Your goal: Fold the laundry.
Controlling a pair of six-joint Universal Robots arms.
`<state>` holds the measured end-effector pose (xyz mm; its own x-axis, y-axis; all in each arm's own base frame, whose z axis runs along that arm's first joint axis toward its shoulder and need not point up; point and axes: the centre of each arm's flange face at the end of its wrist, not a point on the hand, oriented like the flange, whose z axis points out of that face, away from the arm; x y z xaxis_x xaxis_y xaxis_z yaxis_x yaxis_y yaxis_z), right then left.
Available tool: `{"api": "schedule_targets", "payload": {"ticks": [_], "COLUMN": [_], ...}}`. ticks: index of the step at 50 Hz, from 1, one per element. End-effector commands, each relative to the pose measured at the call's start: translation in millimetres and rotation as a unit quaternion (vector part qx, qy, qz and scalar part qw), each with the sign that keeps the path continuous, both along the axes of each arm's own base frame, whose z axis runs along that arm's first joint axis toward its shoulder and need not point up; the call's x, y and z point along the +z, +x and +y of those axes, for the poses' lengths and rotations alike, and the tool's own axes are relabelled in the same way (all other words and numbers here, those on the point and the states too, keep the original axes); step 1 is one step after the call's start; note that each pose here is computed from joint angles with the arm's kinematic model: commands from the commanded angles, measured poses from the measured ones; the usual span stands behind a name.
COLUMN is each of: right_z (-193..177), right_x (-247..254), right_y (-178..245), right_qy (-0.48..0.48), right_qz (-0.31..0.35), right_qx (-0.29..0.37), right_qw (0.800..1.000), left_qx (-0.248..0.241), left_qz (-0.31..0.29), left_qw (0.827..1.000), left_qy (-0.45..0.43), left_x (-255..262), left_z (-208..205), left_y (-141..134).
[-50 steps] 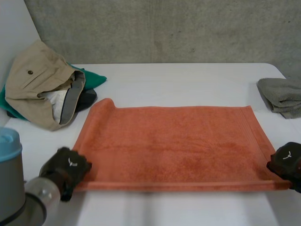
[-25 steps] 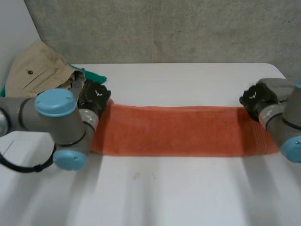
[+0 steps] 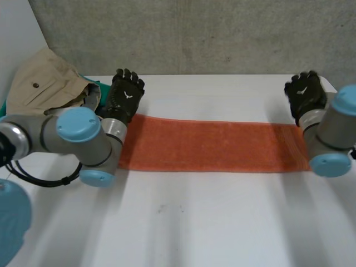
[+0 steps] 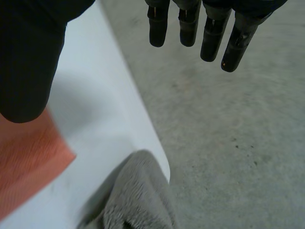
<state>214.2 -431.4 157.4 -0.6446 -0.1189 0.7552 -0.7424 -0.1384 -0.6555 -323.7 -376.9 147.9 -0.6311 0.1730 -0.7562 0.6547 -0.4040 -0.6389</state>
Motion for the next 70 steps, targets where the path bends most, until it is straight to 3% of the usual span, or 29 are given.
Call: {"api": "schedule_targets", "payload": {"ticks": [1,11,21,36,45,57,64,70], "right_z": [36.4,72.6,77.2,57.0,39.7,21.5,26.8,50.2], "right_x": [72.5,40.7,1.9,-40.3,-23.6,-7.2,19.1,58.0], "right_y": [-30.9,-70.9,-74.1,-76.7,-110.9,-184.6,-146.7,-54.5], "right_qy": [0.02,0.185,0.227,0.222,0.183,0.137,0.103,0.032], "right_qz": [-0.164,-0.183,-0.138,-0.109,-0.095,0.041,0.023,0.01], "right_qx": [0.023,0.036,0.033,0.03,-0.019,-0.099,-0.056,0.057], "right_qw": [0.986,0.965,0.963,0.968,0.978,0.985,0.993,0.998], "left_qx": [-0.001,-0.014,-0.014,-0.012,-0.012,-0.006,-0.001,0.003], "left_qz": [0.051,0.104,0.097,0.097,0.098,0.101,0.105,0.11], "left_qw": [0.998,0.99,0.987,0.987,0.987,0.987,0.988,0.988], "left_qy": [0.026,0.094,0.129,0.129,0.127,0.122,0.113,0.104], "left_x": [38.0,40.2,22.1,21.1,24.1,31.1,39.7,47.6], "left_z": [35.1,90.1,106.0,104.6,106.5,106.6,108.3,108.8], "left_y": [20.5,43.7,48.6,49.8,49.4,54.0,60.4,64.8]}}
